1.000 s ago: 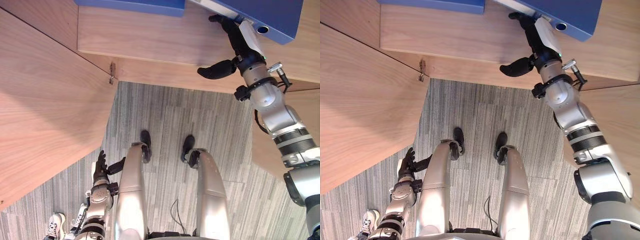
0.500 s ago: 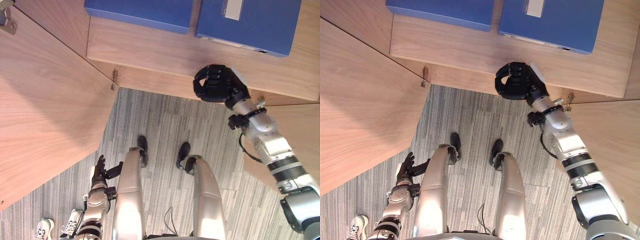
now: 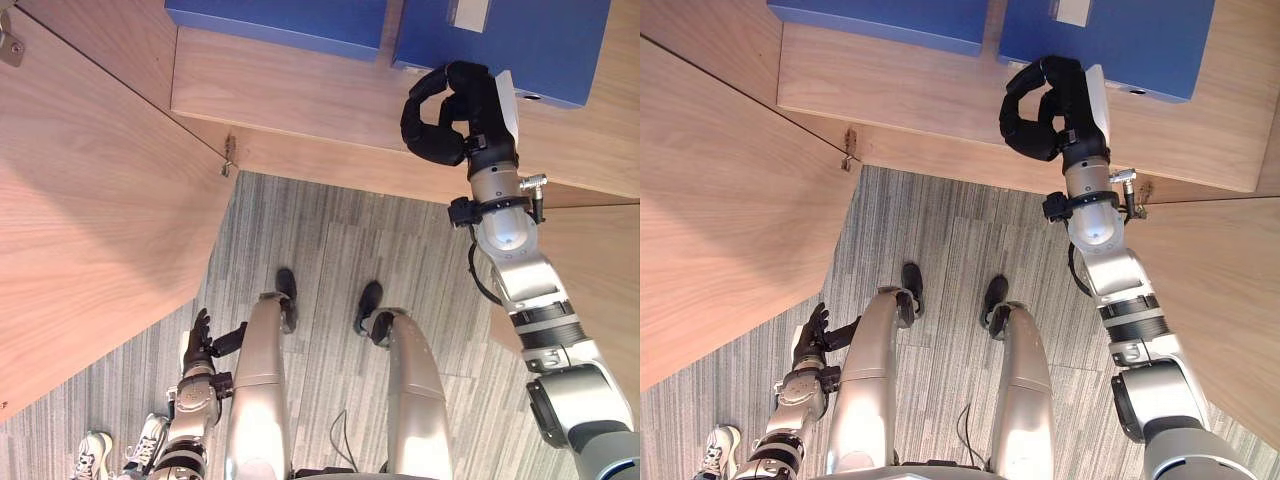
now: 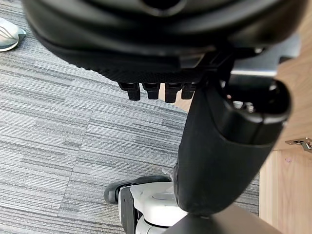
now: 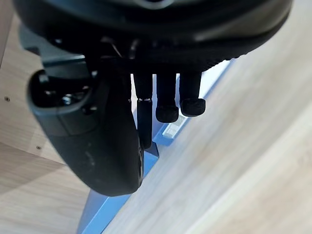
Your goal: Walk over to the cabinet, pick up the folder, carry it to the office cabinet, place the folder inside the office cabinet, then close the office cabinet door
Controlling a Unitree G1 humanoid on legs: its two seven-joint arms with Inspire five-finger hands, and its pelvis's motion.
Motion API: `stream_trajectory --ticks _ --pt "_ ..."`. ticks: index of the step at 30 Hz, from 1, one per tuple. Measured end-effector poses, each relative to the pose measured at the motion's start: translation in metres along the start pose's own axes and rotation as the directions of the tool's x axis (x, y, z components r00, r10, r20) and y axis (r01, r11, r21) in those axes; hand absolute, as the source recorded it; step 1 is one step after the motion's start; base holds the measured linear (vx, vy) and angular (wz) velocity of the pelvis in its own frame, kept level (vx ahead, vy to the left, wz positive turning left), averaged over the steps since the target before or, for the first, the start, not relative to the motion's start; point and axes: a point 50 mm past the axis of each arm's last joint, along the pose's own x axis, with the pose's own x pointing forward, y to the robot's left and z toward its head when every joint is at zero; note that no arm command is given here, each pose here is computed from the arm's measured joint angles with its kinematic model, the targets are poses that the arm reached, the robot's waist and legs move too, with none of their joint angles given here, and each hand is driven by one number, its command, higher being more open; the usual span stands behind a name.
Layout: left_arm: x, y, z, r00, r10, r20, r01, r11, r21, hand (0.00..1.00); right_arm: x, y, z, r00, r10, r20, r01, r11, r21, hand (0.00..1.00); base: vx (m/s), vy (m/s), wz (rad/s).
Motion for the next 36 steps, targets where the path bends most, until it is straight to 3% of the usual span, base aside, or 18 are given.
stream_trajectory --ticks 4,9,14,21,24,27,31,33,34,36 --pt "0.001 -0.009 0.005 0.999 0.031 0.009 -0.031 0.999 -0.030 1.00 0.024 0.004 -0.009 0.994 -0.066 -0.092 0.051 0.986 -0.161 0.00 -0.06 -0.056 0.05" --pt "0.001 -0.010 0.006 0.999 0.042 0.015 -0.041 0.999 -0.034 1.00 0.035 0.005 -0.002 0.993 -0.092 -0.078 0.078 0.982 -0.171 0.00 -0.08 -0.064 0.02" --pt "0.004 -0.010 0.014 0.997 0.072 0.041 -0.070 0.996 -0.058 1.00 0.054 0.012 0.014 0.981 -0.182 -0.067 0.173 0.978 -0.117 0.00 -0.08 -0.049 0.05" --pt "0.007 -0.017 0.027 0.995 0.063 0.076 -0.055 0.993 -0.100 1.00 0.057 0.003 0.021 0.965 -0.233 -0.119 0.247 0.961 0.123 0.00 -0.09 -0.035 0.06" --pt "0.007 -0.018 0.027 0.996 0.060 0.070 -0.053 0.993 -0.101 1.00 0.028 0.008 0.018 0.970 -0.221 -0.098 0.236 0.953 0.190 0.00 -0.03 -0.018 0.01" --pt "0.007 -0.016 0.023 0.997 0.062 0.043 -0.058 0.994 -0.090 1.00 -0.033 0.033 -0.009 0.971 -0.141 -0.195 0.188 0.949 0.252 0.00 0.04 -0.023 0.03" --pt "-0.006 -0.018 0.002 1.000 0.013 0.006 -0.012 0.998 -0.056 1.00 -0.132 0.069 -0.033 0.937 0.077 -0.342 0.057 0.929 0.366 0.00 0.04 -0.001 -0.25" --pt "-0.012 -0.025 -0.010 0.999 -0.038 -0.028 0.037 0.999 -0.036 1.00 -0.174 0.083 -0.039 0.892 0.186 -0.411 0.007 0.905 0.424 0.00 0.05 0.043 -0.48" --pt "-0.013 -0.027 -0.012 0.998 -0.046 -0.035 0.045 0.998 -0.032 1.00 -0.179 0.084 -0.040 0.885 0.194 -0.424 0.007 0.904 0.428 0.00 0.06 0.037 -0.47" --pt "-0.018 -0.025 -0.032 0.990 -0.079 -0.114 0.083 0.996 0.033 1.00 -0.220 0.100 -0.064 0.780 0.278 -0.560 -0.005 0.898 0.439 0.00 0.10 0.021 -0.45"
